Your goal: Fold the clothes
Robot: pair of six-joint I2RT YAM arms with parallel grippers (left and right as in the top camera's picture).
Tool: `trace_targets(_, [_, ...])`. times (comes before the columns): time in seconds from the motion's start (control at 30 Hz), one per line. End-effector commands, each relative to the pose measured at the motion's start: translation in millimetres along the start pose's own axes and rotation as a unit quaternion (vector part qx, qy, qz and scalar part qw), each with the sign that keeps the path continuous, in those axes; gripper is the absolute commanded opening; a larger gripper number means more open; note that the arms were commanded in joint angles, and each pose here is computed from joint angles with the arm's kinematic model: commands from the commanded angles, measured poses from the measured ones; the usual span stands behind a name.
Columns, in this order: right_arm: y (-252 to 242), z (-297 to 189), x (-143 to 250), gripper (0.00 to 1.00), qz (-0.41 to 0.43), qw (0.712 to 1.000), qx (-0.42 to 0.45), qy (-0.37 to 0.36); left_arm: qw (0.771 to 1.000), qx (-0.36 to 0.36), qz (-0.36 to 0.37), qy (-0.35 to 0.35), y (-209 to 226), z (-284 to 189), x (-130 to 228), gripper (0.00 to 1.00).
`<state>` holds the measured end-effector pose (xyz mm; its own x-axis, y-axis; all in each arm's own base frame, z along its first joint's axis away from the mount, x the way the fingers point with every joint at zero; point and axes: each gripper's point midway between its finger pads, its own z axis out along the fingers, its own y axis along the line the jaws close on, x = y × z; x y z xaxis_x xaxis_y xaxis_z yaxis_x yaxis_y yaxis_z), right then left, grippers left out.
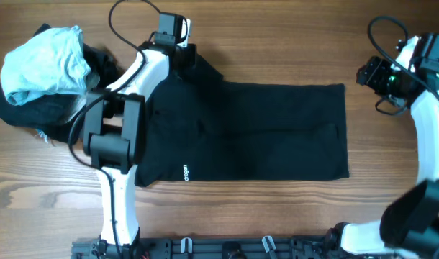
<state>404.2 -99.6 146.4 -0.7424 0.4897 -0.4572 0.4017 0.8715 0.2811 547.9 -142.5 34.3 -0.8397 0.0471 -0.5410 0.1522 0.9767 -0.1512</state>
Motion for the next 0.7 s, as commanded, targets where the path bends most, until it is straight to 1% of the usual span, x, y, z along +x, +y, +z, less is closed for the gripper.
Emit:
trace_targets(0.0, [-15.5,45.5,-1.1,0.71,0.020,0.999,0.024,0.017,0.999,0.005,0.001,-0.046,-12.7,-55.1,-33.8,0.04])
trace_targets(0.1, [-24.7,91.5,3.0,0.71,0.024,0.999,0.024,0.029,0.999,0.005,0.002,-0.044,-16.0,-66.1,-34.0,0.04])
trace_targets(0.2, [-14.1,119.9,17.8,0.70,0.024,0.998,-0.025,0.060,1.000,0.002,0.000,-0.019,-14.0,-65.7,-21.8,0.04])
trace_targets(0.27, [-5.4,131.3,28.1,0.67,0.027,0.995,-0.055,0.080,1.000,-0.002,-0.001,-0.001,-12.4,-65.5,-13.3,0.04])
trace_targets(0.33, [-0.1,139.7,37.6,0.56,0.013,0.993,-0.068,0.095,1.000,-0.004,-0.002,0.009,-11.5,-66.0,-8.0,0.04])
trace_targets(0.37, [1.3,144.5,44.6,0.55,0.005,0.992,-0.068,0.106,1.000,-0.007,-0.002,0.014,-10.2,-67.1,-6.1,0.04])
trace_targets(0.47, [2.8,149.9,52.4,0.54,-0.002,0.991,-0.066,0.117,1.000,-0.007,-0.002,0.011,-10.8,-72.8,-8.2,0.04])
trace_targets(0.53, [4.2,150.8,48.1,0.49,-0.005,0.992,-0.069,0.108,1.000,-0.016,-0.001,-0.001,-9.0,-83.0,-14.5,0.04])
trace_targets(0.6, [5.3,151.6,43.8,0.47,-0.008,0.992,-0.071,0.099,1.000,-0.028,-0.001,-0.007,-5.7,-89.4,-17.7,0.04])
trace_targets(0.63, [5.9,151.9,41.7,0.44,-0.007,0.993,-0.072,0.095,0.999,-0.033,-0.001,-0.010,-4.2,-92.4,-19.4,0.04])
trace_targets(0.67, [6.6,152.0,40.8,0.38,-0.008,0.993,-0.074,0.094,0.999,-0.040,-0.001,-0.013,-2.2,-95.2,-20.9,0.04])
